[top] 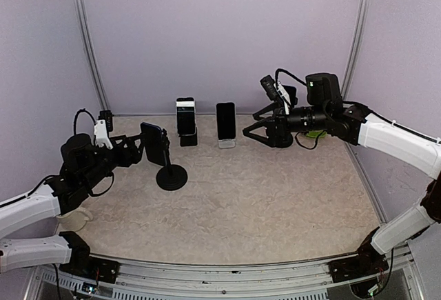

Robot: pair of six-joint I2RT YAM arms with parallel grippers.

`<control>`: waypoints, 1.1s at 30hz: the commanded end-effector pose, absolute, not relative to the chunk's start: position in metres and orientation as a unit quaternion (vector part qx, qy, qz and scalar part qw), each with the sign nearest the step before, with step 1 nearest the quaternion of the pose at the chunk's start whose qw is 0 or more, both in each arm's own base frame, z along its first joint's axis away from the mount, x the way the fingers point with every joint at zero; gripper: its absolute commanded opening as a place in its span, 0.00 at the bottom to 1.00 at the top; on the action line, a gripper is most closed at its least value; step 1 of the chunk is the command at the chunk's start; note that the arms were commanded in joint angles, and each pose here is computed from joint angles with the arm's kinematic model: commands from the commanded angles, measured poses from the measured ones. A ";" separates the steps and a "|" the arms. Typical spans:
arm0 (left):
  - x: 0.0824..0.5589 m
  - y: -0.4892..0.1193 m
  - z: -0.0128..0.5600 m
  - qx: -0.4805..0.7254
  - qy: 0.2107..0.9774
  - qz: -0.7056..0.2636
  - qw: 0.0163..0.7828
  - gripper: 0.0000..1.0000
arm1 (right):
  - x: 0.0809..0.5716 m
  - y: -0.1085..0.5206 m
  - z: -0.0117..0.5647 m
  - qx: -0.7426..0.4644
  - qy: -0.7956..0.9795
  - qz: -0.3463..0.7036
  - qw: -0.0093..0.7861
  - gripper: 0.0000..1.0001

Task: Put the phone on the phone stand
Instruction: Adjust the phone stand with the phone at the center of the board.

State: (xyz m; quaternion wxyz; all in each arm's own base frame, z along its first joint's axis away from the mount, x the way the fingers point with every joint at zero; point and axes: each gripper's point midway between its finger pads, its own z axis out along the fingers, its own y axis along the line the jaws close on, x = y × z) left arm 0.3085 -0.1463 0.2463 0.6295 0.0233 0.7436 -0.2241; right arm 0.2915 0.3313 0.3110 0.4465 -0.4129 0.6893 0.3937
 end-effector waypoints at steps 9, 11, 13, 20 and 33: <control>0.303 -0.195 0.272 0.121 0.711 -0.309 0.620 0.99 | 0.292 0.327 0.323 -0.410 0.681 0.395 0.460 1.00; 0.305 -0.201 0.275 0.131 0.710 -0.317 0.615 0.99 | 0.292 0.327 0.324 -0.410 0.681 0.395 0.461 1.00; 0.306 -0.205 0.280 0.139 0.706 -0.321 0.616 0.99 | 0.291 0.326 0.323 -0.410 0.681 0.396 0.460 1.00; 0.322 -0.207 0.287 0.140 0.718 -0.295 0.615 0.99 | 0.287 0.326 0.324 -0.412 0.678 0.400 0.459 1.00; 0.327 -0.192 0.287 0.116 0.738 -0.251 0.615 0.96 | 0.286 0.325 0.326 -0.413 0.675 0.401 0.462 1.00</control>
